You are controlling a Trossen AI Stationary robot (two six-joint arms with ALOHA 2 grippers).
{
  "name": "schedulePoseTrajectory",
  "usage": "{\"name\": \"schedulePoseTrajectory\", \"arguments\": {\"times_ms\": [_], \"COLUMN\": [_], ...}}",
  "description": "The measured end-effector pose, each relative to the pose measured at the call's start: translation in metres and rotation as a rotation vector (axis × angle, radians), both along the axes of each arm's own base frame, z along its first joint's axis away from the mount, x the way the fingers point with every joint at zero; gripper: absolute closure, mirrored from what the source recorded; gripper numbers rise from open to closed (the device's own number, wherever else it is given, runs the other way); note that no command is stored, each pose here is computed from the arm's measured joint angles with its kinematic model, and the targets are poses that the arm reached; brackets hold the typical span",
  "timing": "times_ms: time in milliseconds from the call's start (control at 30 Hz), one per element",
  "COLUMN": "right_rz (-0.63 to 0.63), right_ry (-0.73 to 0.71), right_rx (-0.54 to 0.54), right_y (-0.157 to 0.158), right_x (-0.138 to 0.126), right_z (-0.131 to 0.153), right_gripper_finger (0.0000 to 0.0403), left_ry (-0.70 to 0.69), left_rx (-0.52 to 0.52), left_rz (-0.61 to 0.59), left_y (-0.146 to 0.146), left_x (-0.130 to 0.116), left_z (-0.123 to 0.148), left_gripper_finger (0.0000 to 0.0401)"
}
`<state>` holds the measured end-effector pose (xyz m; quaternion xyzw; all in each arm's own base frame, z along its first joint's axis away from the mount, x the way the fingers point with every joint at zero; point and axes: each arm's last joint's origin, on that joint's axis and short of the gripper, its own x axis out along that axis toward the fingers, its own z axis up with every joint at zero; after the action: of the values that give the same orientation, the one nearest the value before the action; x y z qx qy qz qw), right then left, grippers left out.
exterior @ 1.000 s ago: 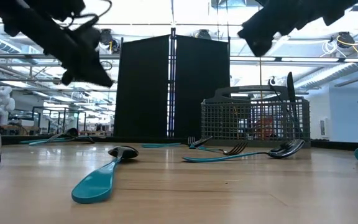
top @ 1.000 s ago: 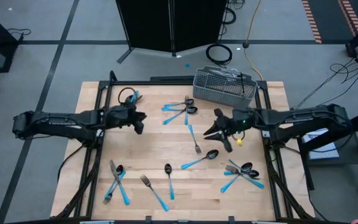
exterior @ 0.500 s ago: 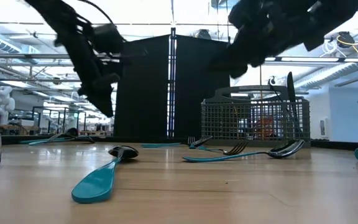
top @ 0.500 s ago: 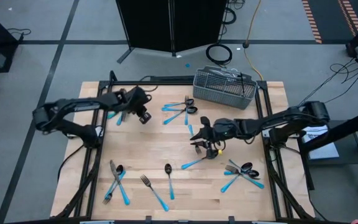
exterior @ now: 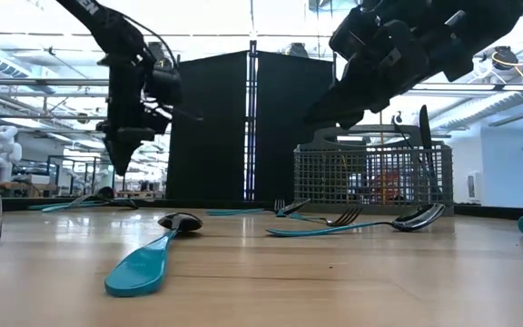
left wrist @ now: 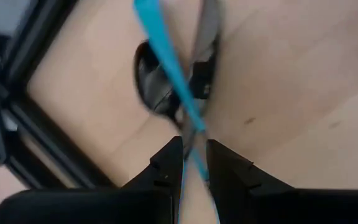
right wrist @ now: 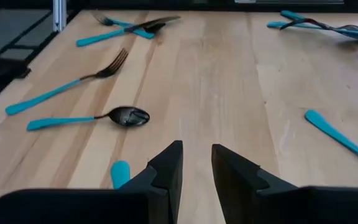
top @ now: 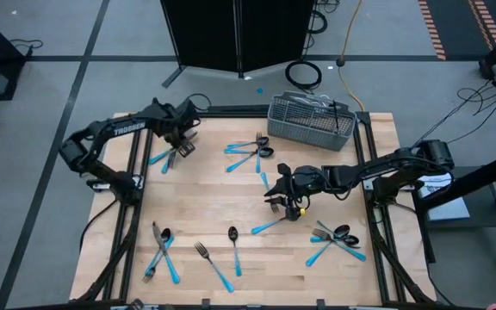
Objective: Sort silverware
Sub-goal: Put the blue knife into the right of the blue utensil organizer
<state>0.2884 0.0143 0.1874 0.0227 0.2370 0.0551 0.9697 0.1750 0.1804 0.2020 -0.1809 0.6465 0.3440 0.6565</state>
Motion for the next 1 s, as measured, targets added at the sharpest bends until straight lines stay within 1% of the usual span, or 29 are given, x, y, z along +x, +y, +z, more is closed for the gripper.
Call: {"name": "schedulePoseTrajectory", "arguments": {"times_ms": [67,200,333,400,500,633,1000], "right_rz": [0.008,0.020,0.027,0.028,0.028,0.026,0.035], "right_ry": [0.012,0.030,0.040,0.039,0.039,0.038,0.046], "right_rx": [-0.015,-0.040,-0.052,-0.055,-0.055,-0.056,-0.074], "right_y": [0.000,0.000,0.000,0.000,0.000,-0.001,-0.001], "right_x": [-0.001,-0.002,-0.002,-0.002,-0.002,-0.002,-0.002], "right_z": [-0.001,-0.003,-0.004,-0.004,-0.004,-0.004,-0.004], "right_gripper_finger": [0.0324,0.0324,0.0324,0.0324,0.0324,0.0324,0.0324], "left_ry": [0.051,0.137,0.168,0.163,0.181,0.202,0.234], "left_rx": [-0.049,-0.121,-0.125,-0.104,-0.122,-0.152,-0.240], "left_rz": [0.007,-0.046,-0.134,-0.141,-0.180,-0.186,-0.196], "left_y": [0.004,0.007,0.008,0.011,0.013,0.014,0.017], "left_x": [-0.010,-0.021,-0.022,-0.020,-0.018,-0.017,-0.012], "left_z": [-0.003,-0.008,-0.019,-0.025,-0.031,-0.040,-0.062], "left_gripper_finger": [0.0320,0.0290,0.0253,0.0237,0.0221,0.0214,0.0213]}}
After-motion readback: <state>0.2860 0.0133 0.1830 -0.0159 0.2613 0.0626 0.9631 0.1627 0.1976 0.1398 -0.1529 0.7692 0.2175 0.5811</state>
